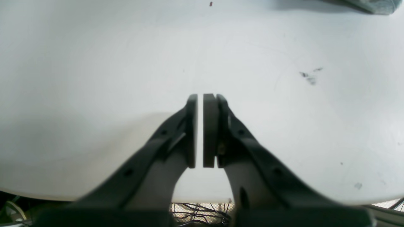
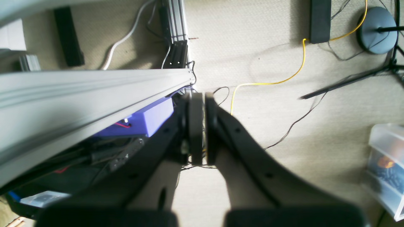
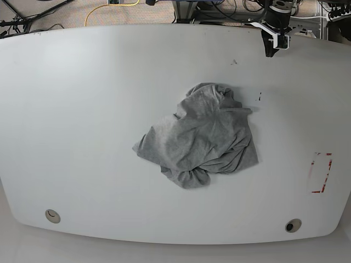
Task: Fold the T-shirt properly
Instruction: 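Lower both grippers toward the table surface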
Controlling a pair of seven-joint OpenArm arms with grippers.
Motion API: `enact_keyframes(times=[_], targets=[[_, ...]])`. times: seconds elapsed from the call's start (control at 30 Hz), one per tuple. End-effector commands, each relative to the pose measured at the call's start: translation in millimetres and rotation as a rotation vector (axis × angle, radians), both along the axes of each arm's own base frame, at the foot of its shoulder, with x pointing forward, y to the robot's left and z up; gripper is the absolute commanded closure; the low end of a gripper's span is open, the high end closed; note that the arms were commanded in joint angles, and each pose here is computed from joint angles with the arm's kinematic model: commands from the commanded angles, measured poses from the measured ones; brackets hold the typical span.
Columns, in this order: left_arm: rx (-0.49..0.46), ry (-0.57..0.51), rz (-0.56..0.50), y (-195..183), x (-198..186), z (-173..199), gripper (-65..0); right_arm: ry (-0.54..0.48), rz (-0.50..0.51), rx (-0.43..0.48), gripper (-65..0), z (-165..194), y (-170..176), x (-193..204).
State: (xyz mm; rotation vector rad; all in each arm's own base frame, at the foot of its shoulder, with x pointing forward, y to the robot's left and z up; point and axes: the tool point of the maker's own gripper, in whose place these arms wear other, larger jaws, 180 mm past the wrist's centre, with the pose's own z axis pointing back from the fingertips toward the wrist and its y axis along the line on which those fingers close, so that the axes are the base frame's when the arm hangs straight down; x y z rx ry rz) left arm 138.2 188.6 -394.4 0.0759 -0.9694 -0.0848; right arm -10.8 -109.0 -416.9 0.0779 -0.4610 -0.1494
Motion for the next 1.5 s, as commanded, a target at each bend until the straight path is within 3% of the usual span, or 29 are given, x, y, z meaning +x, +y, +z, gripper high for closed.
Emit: enact_keyframes(times=[0.0,0.33,0.6,1.47], targets=[[0.009,-0.027,-0.006,1,1,8,-1.9,-0.007,-0.009,0.007,0.0,9,-2,-4],[0.010,-0.025,-0.005,1,0,8,-1.9,-0.051,-0.016,-0.002,0.0,18,-4,-3],[0.036,-0.024,-0.035,7,2,10,-1.9,-0.183,0.087,-0.136,0.0,33,-13,16],[0.041,-0.028,-0.042,8,3,11,-1.9,-0.501,0.126,-0.173,0.0,52,-19,148]])
